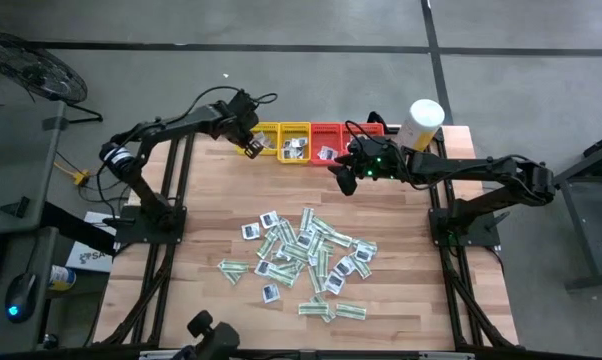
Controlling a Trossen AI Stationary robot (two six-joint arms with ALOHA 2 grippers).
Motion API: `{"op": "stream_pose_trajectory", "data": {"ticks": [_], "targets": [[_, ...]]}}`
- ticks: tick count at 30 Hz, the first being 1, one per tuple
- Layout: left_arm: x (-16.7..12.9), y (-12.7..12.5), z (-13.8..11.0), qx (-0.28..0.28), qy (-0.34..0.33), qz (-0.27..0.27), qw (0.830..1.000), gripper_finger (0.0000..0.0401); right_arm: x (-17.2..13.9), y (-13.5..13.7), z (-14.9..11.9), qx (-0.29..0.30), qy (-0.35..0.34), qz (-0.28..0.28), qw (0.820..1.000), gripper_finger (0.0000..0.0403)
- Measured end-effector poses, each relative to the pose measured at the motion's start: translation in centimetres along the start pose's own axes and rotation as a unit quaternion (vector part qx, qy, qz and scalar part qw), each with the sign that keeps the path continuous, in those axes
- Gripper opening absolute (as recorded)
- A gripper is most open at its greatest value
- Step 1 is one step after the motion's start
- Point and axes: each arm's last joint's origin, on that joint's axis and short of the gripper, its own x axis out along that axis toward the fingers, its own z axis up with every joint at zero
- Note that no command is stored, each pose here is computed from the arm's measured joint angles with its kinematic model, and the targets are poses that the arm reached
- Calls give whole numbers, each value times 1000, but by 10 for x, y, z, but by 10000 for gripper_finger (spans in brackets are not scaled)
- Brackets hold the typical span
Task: Pick & Place First Aid Supplies
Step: Put the orange packet into the left yellow bin, then put the gray packet into the middle yellow bin
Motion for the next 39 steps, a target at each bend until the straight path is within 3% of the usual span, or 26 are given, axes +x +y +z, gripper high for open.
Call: {"op": "stream_pose_trajectory", "data": {"ticks": [6,13,20,27,35,39], "targets": [[3,-1,-1,25,7,2,1000,28,0,0,-1,8,4,-2,1000,184],[-1,-1,-8,-2,40,8,999,96,0,0,-1,10,7,-1,1000,184],[-22,-11,-26,-33,119,-81,989,107,0,0,-2,9,9,-2,1000,184],[-32,-46,-50,-13,219,-203,954,107,0,0,-2,8,13,6,1000,185],[-12,-93,-97,-32,295,-245,923,107,0,1,-2,-1,21,25,999,185],[-7,-112,-113,-57,280,-260,922,107,0,1,-3,-3,22,29,999,184]]}}
